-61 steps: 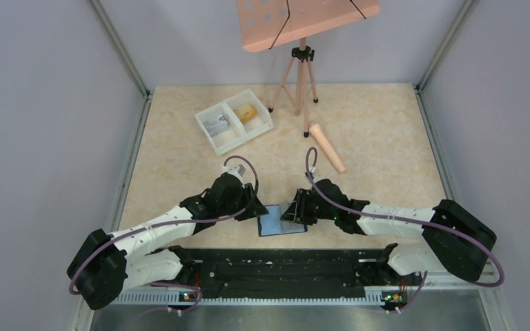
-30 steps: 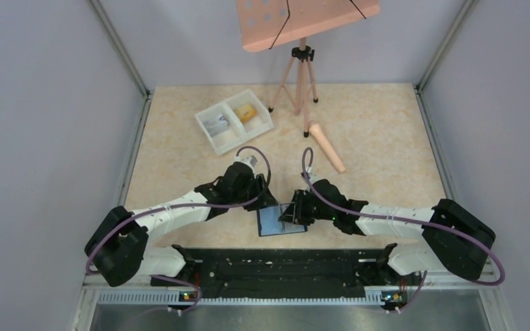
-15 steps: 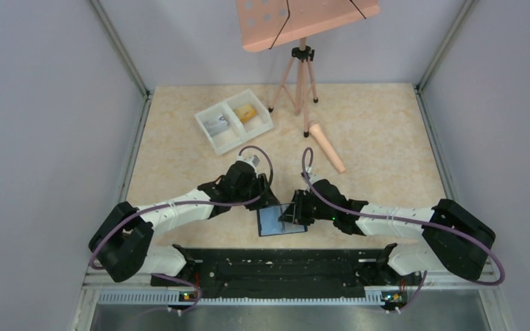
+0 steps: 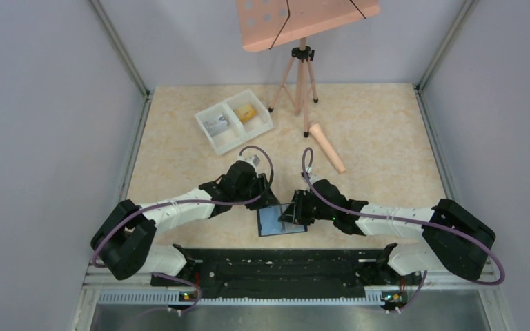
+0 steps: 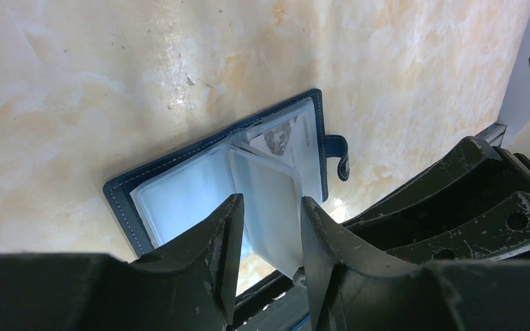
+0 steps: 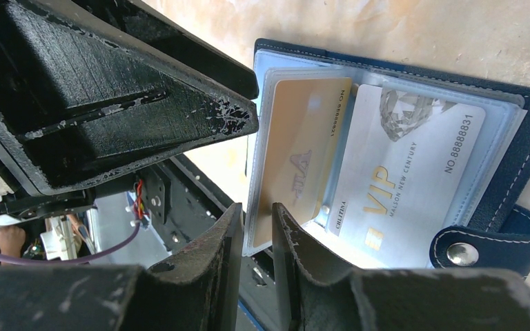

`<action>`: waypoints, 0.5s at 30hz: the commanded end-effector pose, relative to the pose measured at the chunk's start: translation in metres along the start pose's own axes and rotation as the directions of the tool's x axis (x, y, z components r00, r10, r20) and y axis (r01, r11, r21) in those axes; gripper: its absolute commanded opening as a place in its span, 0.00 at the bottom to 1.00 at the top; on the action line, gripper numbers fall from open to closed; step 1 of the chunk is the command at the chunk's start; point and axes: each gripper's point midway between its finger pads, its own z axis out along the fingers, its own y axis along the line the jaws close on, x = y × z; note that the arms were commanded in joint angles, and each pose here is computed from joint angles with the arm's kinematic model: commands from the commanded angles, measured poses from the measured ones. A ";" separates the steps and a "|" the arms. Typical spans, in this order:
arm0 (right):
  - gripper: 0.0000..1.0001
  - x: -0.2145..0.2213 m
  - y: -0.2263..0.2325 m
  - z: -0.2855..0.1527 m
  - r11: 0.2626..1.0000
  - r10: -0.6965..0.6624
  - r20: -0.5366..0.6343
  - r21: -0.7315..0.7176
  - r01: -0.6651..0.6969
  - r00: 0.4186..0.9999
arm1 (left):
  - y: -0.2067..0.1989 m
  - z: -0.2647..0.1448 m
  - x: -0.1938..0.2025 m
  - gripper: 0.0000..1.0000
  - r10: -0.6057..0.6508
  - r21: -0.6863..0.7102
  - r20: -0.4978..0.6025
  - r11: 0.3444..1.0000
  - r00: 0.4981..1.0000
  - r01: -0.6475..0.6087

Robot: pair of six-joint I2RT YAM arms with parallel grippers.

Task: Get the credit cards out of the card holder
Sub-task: Remove the credit card from the card holder.

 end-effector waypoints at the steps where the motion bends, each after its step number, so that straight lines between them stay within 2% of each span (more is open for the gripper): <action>1: 0.22 -0.010 0.025 0.000 0.997 -0.037 0.030 -0.065 0.039 0.999 | -0.012 0.002 -0.010 0.41 0.021 0.040 0.024 0.999 0.999 -0.022; 15: 0.29 -0.014 0.021 -0.005 0.998 -0.042 0.050 -0.035 0.044 0.998 | -0.002 -0.001 -0.005 0.40 0.020 0.011 0.018 1.000 1.000 -0.020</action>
